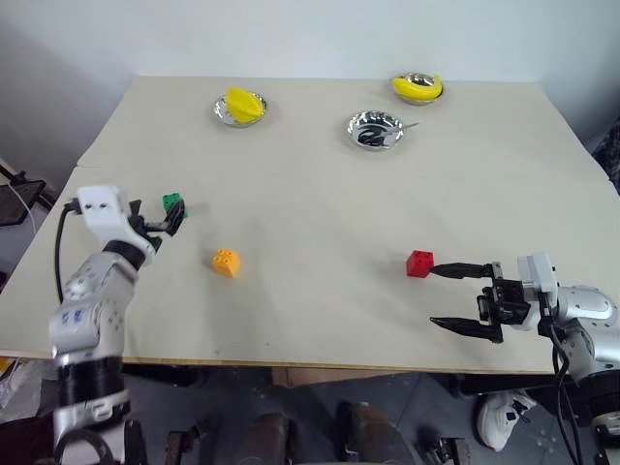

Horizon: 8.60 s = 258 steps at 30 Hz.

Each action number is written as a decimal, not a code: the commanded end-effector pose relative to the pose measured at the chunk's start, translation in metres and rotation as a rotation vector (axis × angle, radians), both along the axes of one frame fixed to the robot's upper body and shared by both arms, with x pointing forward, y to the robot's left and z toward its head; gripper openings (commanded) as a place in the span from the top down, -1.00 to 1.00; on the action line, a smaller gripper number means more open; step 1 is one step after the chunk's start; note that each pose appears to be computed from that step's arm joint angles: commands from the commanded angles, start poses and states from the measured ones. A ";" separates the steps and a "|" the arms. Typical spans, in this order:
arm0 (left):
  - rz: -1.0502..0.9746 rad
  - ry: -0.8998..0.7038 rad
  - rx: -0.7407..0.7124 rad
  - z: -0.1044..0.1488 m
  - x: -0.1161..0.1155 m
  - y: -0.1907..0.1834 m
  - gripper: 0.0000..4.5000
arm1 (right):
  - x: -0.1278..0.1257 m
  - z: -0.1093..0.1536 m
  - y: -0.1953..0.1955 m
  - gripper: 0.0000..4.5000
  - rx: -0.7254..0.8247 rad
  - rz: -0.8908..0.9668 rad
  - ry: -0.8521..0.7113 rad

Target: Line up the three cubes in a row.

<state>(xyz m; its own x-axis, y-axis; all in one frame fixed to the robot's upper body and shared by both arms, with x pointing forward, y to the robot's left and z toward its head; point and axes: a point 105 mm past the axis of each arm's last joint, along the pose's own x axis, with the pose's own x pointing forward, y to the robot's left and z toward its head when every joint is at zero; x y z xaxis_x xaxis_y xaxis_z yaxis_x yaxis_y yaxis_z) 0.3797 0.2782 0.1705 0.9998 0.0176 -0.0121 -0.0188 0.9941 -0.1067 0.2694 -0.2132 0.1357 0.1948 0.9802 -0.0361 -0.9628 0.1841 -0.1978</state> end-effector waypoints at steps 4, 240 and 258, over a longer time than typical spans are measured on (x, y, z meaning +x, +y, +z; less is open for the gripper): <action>0.134 0.087 0.012 -0.003 0.028 0.015 -1.00 | -0.008 0.007 0.014 -1.00 0.013 0.114 -0.026; -1.271 0.074 0.538 -0.037 0.024 -0.167 -0.94 | -0.065 0.019 -0.033 -1.00 0.013 -0.367 0.010; -1.390 0.071 0.499 -0.045 0.011 -0.178 -0.94 | -0.060 0.017 -0.031 -1.00 0.020 -0.358 0.012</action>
